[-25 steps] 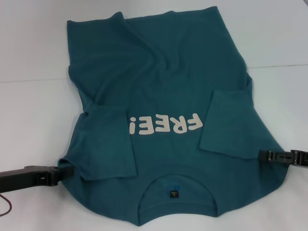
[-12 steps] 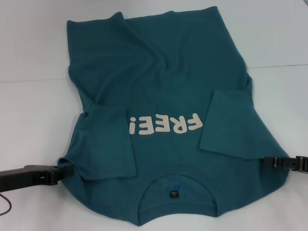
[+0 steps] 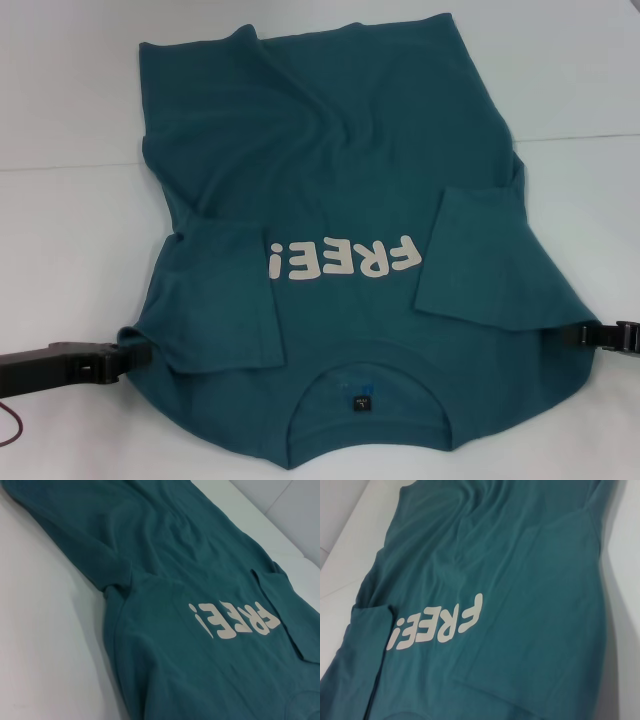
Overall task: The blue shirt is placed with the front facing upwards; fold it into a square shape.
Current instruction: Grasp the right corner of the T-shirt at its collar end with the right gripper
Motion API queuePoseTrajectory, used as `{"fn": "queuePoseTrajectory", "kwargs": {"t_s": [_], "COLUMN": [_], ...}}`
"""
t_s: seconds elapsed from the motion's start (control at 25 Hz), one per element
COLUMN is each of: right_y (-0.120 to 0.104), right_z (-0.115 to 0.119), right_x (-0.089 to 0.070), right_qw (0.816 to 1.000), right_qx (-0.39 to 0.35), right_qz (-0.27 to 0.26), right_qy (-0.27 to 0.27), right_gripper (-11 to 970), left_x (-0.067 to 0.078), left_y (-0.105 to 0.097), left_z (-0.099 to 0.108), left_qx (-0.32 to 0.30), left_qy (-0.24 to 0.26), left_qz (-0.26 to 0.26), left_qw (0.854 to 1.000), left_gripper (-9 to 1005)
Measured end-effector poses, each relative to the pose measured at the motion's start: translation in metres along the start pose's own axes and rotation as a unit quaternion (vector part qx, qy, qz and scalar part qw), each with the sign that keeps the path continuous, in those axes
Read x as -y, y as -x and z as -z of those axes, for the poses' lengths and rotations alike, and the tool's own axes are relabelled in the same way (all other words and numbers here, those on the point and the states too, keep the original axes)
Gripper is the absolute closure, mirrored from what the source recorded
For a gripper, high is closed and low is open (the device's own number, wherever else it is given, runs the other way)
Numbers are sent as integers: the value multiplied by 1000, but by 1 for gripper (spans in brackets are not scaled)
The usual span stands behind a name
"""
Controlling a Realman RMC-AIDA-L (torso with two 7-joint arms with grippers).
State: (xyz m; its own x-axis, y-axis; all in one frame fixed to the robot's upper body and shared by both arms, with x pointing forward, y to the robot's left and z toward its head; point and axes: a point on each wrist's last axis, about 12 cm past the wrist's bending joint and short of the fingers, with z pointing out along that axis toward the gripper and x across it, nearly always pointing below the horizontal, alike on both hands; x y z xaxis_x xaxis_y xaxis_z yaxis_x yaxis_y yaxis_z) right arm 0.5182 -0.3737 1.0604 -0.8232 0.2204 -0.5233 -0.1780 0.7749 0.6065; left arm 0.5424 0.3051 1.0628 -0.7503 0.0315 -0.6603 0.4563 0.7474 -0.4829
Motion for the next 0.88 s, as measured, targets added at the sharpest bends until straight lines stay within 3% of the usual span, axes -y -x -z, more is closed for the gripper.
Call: {"fn": "queuePoseTrajectory", "kwargs": {"t_s": [0.04, 0.28, 0.88], "right_y": [0, -1, -19], "right_z": [0, 0, 7], "right_x": [0, 0, 6], "right_qw": [1000, 1000, 1000], "right_qx": [0, 1, 7], "right_qz": [0, -1, -13], "right_qy": [0, -1, 6], "right_gripper": [581, 827, 923], "left_x": [0, 0, -6], "left_y": [0, 0, -6], "left_z": [0, 0, 8], "left_qx": [0, 0, -5], "left_qy": [0, 0, 7], "left_qz": [0, 0, 24], "left_qw": [1000, 1000, 1000], "left_gripper": [989, 989, 990]}}
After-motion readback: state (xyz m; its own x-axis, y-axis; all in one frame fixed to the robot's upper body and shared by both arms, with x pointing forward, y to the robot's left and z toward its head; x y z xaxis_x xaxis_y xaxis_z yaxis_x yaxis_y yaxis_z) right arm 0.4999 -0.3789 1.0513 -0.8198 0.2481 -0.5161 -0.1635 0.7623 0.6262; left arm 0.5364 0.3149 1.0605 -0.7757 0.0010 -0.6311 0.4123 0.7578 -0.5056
